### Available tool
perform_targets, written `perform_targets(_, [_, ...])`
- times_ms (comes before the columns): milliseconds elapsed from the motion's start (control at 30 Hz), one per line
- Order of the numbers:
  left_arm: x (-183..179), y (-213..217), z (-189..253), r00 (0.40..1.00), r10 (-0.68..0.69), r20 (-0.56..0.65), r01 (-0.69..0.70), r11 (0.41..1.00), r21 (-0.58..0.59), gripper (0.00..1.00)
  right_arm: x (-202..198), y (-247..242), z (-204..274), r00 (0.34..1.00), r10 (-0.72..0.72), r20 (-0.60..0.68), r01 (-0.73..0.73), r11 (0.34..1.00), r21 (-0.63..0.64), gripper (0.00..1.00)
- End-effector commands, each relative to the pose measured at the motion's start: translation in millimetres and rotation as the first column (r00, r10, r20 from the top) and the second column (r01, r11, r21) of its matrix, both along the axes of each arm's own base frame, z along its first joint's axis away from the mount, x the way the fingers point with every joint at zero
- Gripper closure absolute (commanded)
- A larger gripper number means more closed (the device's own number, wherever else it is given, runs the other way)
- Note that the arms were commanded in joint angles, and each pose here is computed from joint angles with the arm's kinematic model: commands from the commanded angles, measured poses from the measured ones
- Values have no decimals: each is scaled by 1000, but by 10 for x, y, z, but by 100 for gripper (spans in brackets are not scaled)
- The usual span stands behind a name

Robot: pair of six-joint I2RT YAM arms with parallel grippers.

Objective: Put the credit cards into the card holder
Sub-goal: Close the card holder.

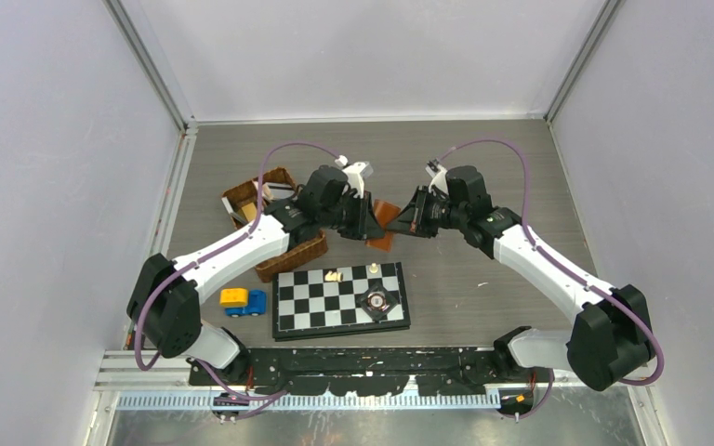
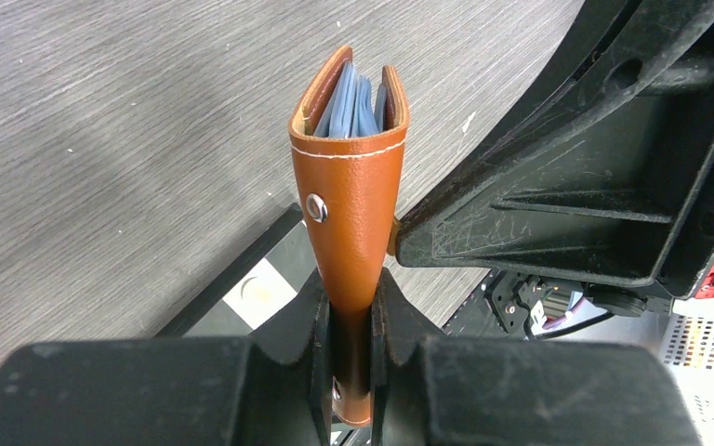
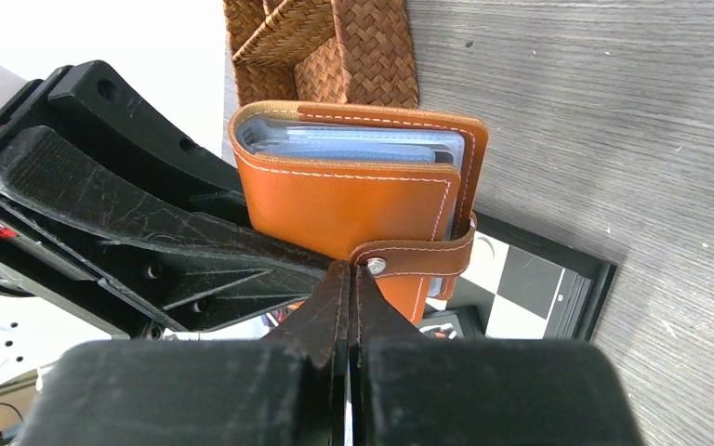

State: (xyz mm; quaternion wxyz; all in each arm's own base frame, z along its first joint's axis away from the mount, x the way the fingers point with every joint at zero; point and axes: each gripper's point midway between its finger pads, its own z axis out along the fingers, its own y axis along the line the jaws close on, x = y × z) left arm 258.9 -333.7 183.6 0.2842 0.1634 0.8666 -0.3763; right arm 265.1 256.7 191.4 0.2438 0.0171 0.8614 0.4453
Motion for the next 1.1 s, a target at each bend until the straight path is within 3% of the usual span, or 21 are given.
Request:
perform_targets(0, [-73, -211, 559, 992, -70, 107, 88, 981, -174, 100, 79, 26, -46, 1000, -13, 28, 13, 1000, -1, 100])
perform_targets(1067, [-179, -304, 617, 983, -139, 118, 164, 959, -232, 100, 139, 62, -181, 999, -36, 4, 36, 999, 18, 99])
